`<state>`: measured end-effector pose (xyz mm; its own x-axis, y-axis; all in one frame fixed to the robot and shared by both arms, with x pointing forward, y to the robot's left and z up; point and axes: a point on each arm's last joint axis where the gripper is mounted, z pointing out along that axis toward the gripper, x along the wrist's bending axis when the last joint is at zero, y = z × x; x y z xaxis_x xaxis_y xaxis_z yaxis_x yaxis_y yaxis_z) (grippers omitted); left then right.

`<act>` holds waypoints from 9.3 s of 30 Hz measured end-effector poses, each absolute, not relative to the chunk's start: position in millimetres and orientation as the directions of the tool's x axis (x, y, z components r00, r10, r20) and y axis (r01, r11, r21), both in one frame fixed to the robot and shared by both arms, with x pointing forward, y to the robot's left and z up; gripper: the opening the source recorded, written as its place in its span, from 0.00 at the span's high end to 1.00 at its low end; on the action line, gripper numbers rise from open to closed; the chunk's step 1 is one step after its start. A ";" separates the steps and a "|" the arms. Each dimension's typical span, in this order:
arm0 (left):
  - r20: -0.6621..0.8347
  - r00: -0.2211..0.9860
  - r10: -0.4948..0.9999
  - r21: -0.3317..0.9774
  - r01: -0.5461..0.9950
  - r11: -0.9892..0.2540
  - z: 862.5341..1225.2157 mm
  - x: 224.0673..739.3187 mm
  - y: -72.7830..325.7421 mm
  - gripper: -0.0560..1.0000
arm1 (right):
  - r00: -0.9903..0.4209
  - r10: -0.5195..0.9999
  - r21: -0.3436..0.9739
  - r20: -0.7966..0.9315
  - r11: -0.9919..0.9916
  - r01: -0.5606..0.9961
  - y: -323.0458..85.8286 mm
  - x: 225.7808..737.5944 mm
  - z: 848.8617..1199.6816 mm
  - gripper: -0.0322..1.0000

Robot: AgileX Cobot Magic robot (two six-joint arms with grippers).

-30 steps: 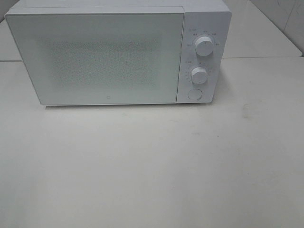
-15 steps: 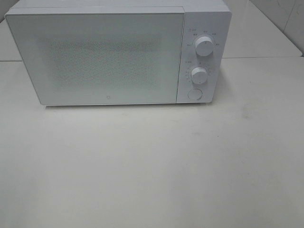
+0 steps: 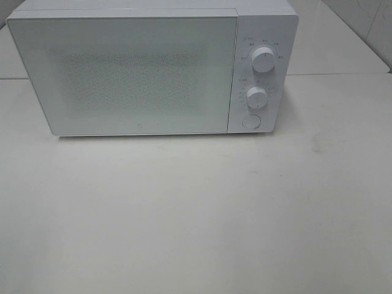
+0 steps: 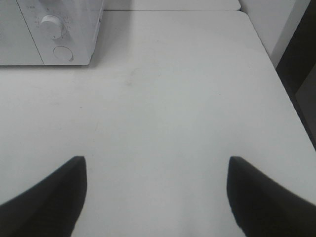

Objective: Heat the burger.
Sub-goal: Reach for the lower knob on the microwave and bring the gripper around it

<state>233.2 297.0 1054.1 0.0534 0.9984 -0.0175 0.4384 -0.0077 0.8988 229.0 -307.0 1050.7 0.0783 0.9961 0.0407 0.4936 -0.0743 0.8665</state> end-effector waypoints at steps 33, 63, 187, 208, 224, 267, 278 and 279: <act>-0.018 0.053 0.998 0.899 0.438 -0.008 1054.1 233.2 297.0 0.01 | 0.013 0.999 0.927 0.032 -0.035 0.373 -298.2 331.3 1058.2 0.24; -0.018 0.053 0.998 0.899 0.438 -0.007 1054.1 233.2 297.0 0.01 | -0.055 0.997 0.968 0.047 -0.031 0.249 -288.7 412.8 1016.6 0.24; -0.019 0.053 0.998 0.899 0.438 -0.006 1054.1 233.2 297.0 0.01 | 0.045 0.999 0.984 0.004 -0.012 0.179 -133.2 557.6 883.2 0.26; -0.019 0.053 0.998 0.899 0.438 -0.006 1054.1 233.2 297.0 0.01 | 0.058 0.998 0.979 0.012 -0.024 0.202 -134.0 557.5 880.7 0.56; -0.019 0.053 0.998 0.899 0.438 -0.006 1054.1 233.2 297.0 0.01 | 0.053 0.999 0.981 0.009 -0.019 0.194 -133.6 557.7 881.2 0.56; -0.019 0.053 0.998 0.899 0.438 -0.006 1054.1 233.2 297.0 0.01 | 0.176 -0.056 -0.052 0.983 -0.998 -0.028 -134.2 556.1 879.9 0.55; -0.019 0.053 0.998 0.899 0.438 -0.006 1054.1 233.2 297.0 0.01 | 0.167 -0.211 -0.204 0.963 -0.977 -0.061 -134.8 556.2 880.0 0.55; -0.019 0.053 0.998 0.899 0.438 -0.006 1054.1 233.2 297.0 0.01 | 0.167 -0.210 -0.203 0.963 -0.977 -0.061 -134.8 556.2 880.0 0.55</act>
<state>233.2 297.0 1054.1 0.0526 0.9984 -0.0193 0.4385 -0.0057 0.8987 556.2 -134.8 880.0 0.1667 -0.2101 0.9634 -0.0609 -0.9774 -0.2027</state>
